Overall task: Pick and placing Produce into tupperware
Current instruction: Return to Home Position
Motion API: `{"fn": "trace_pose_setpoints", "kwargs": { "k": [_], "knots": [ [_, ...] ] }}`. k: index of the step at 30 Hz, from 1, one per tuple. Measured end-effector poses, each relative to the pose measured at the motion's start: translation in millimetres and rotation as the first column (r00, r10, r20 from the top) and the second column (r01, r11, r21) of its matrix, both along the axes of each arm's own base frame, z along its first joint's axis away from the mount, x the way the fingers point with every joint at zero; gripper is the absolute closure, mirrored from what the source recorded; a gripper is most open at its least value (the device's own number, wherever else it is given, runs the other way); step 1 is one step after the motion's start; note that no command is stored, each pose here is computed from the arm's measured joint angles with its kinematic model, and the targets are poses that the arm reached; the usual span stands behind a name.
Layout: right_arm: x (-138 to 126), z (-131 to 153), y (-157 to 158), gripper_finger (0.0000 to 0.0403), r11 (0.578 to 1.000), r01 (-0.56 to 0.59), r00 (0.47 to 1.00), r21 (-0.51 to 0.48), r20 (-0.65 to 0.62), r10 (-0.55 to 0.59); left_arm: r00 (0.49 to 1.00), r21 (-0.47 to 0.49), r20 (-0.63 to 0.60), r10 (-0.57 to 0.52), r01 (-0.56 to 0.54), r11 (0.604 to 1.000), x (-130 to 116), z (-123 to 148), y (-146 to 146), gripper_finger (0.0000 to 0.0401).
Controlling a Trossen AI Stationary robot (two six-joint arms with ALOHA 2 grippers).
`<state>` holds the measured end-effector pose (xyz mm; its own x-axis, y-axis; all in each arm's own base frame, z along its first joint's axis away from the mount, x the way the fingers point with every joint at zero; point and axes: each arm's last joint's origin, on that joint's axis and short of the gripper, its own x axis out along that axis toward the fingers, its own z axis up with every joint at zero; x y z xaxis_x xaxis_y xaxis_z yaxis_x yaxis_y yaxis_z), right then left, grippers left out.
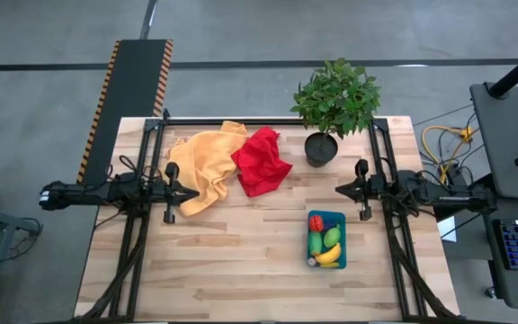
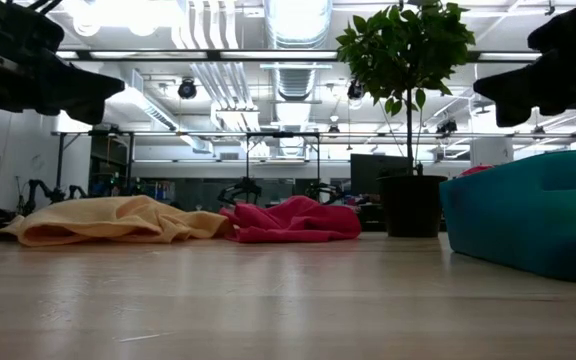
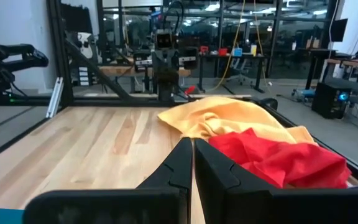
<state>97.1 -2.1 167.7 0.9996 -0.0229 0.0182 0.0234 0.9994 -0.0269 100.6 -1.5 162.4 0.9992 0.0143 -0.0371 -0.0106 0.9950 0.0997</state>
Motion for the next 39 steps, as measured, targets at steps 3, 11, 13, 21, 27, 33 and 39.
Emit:
{"fn": "trace_pose_setpoints", "kwargs": {
  "k": [3,11,13,21,27,33,39],
  "knots": [
    [0.0,-0.3,0.0,0.0394,1.000,0.000,1.000,0.000,-0.002,0.000,1.000,-0.013,0.006,-0.007,0.007,1.000,-0.6,0.4,-0.2,0.0401],
    [0.4,-0.7,0.0,0.0394,1.000,0.000,1.000,0.001,-0.007,0.000,1.000,0.009,0.013,-0.007,0.007,1.000,-1.0,1.0,-0.1,0.0401],
    [0.4,-0.4,0.0,0.0394,1.000,0.000,1.000,0.000,-0.004,0.000,1.000,0.012,0.013,-0.007,0.007,1.000,-1.1,1.0,-0.1,0.0401],
    [0.4,-0.5,0.0,0.0394,1.000,0.000,1.000,0.000,-0.005,0.000,1.000,0.012,0.000,-0.007,0.007,1.000,-0.3,-0.1,-0.2,0.0401],
    [0.5,-0.5,0.0,0.0394,1.000,0.000,1.000,0.000,-0.006,0.000,1.000,0.013,-0.020,-0.006,0.007,1.000,1.2,-1.6,-0.2,0.0401],
    [0.9,-1.1,0.0,0.0394,0.997,0.000,1.000,-0.081,-0.015,-0.002,0.999,0.013,-0.033,-0.006,0.006,1.000,2.3,-2.6,-0.2,0.0401],
    [0.9,-1.2,-0.1,0.0394,0.998,0.000,1.000,-0.068,-0.016,-0.002,0.999,0.013,-0.041,-0.006,0.007,1.000,2.9,-3.2,-0.2,0.0401]
  ]
}}
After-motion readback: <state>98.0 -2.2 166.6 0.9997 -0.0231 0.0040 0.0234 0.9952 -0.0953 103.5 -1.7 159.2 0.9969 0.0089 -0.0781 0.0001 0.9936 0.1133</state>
